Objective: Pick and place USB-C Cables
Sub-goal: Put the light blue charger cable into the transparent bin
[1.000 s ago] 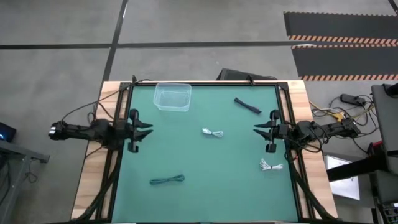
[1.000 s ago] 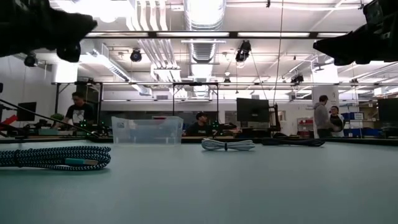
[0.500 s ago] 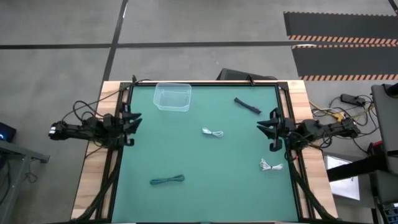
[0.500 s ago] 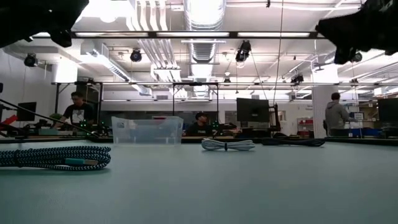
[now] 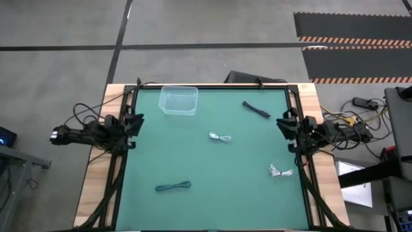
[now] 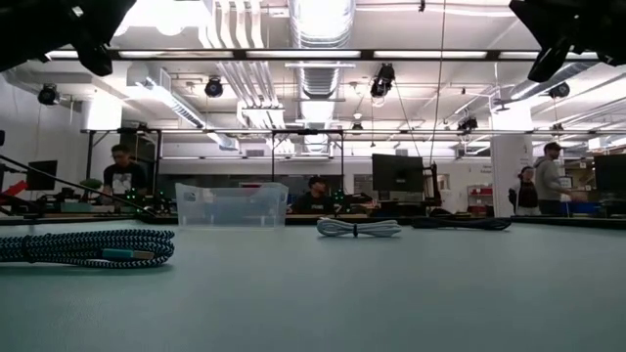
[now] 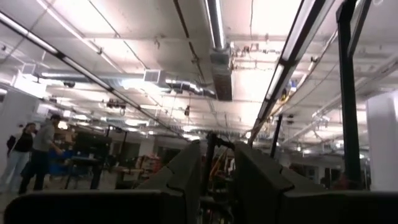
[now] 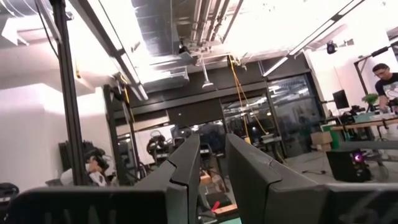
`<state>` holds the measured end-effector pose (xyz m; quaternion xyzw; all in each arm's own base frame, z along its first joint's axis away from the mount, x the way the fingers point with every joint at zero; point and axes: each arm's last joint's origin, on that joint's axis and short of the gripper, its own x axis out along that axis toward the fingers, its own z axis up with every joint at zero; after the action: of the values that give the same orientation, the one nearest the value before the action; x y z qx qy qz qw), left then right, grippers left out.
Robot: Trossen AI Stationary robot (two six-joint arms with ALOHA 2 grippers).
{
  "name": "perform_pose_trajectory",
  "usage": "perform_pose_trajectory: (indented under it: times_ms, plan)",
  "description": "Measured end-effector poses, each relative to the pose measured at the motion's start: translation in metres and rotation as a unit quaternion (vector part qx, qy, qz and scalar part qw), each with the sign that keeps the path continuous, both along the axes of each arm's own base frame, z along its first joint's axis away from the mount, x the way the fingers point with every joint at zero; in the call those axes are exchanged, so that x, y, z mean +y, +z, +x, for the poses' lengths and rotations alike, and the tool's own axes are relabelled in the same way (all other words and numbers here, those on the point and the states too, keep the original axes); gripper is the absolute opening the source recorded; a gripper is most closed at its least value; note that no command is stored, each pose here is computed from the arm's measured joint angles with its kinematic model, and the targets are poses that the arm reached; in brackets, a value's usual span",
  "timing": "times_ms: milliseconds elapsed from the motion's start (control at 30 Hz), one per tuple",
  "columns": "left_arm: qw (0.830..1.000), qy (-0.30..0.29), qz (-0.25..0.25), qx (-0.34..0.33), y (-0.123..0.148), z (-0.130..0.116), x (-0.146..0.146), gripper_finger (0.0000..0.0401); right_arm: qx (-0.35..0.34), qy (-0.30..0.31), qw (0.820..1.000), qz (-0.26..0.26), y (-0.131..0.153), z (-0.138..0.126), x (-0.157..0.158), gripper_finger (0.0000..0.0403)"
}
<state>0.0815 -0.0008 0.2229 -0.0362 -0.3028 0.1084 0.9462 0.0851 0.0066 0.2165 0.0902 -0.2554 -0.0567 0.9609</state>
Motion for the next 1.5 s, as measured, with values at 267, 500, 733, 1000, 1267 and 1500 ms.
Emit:
perform_pose_trajectory:
  times_ms: [267, 500, 733, 1000, 1267, 1500]
  plan:
    - [0.999, 0.005, 0.000, -0.046, 0.007, -0.006, 0.001, 0.0081, 0.020, 0.000, 1.000, -0.004, -0.001, 0.005, 0.001, 0.0068]
    - [0.999, 0.004, -0.002, -0.043, 0.007, -0.005, 0.001, 0.0081, 0.049, 0.000, 0.999, -0.009, -0.004, 0.017, 0.003, 0.0068]
    - [0.999, 0.004, -0.002, -0.044, 0.007, -0.005, 0.001, 0.0081, 0.044, -0.010, 0.999, -0.024, -0.002, 0.024, 0.004, 0.0068]
    - [0.999, 0.003, -0.002, -0.044, 0.007, -0.005, 0.001, 0.0081, 0.086, -0.045, 0.995, -0.008, -0.010, 0.034, 0.004, 0.0068]
    - [0.999, 0.003, -0.002, -0.044, 0.007, -0.005, 0.001, 0.0081, 0.123, -0.038, 0.992, 0.002, -0.020, 0.046, 0.006, 0.0068]
    - [0.999, 0.003, -0.002, -0.044, 0.007, -0.005, 0.001, 0.0081, 0.138, -0.049, 0.989, 0.004, -0.026, 0.056, 0.007, 0.0068]
